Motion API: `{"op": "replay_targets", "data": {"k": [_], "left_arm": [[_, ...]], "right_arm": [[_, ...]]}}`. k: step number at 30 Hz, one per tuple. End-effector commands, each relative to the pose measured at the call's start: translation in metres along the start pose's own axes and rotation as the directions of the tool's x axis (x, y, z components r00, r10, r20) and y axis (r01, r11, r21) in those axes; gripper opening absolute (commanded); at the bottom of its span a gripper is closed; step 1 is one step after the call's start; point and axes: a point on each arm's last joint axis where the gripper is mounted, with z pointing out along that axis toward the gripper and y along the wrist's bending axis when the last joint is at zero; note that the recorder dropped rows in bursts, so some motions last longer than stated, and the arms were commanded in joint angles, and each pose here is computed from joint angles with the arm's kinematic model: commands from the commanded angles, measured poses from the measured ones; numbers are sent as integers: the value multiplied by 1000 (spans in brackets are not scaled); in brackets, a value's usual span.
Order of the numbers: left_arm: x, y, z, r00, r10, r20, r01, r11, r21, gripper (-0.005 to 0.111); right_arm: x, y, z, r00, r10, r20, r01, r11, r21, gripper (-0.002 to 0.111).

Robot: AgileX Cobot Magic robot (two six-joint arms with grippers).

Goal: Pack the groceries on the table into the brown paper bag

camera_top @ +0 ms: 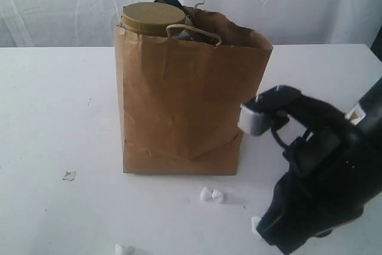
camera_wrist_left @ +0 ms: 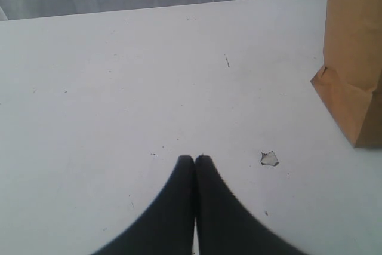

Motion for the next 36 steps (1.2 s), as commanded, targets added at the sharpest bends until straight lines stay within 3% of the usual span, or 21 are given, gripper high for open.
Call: {"op": "replay_targets", "data": {"k": [1,8,18,21,25,28,36], "left_arm": [[0,-1,-1,1000,-8,10,8,1000,12,0],[0,-1,-1,1000,-8,10,8,1000,12,0],[0,-1,-1,1000,-8,10,8,1000,12,0],[0,-1,-1,1000,-8,10,8,1000,12,0],[0,-1,-1,1000,-8,10,8,1000,12,0],[0,-1,-1,1000,-8,10,8,1000,12,0],[0,-1,-1,1000,-8,10,8,1000,12,0]], "right_arm": [[-28,28,-50,947,99,304,-71,992,-100,0],[-80,26,-99,708,46,705,-72,997,7,0],[-143,-20,-83,436,50,898,-243,968,65,0],[-153,-30,-71,443,52,895,-264,962,75,0],[-156,-37,-48,569,-15,822,-203,966,158,2],[-156,-39,-37,630,-67,774,-149,967,205,11],[-157,-41,-36,635,-88,767,-142,963,229,45]]}}
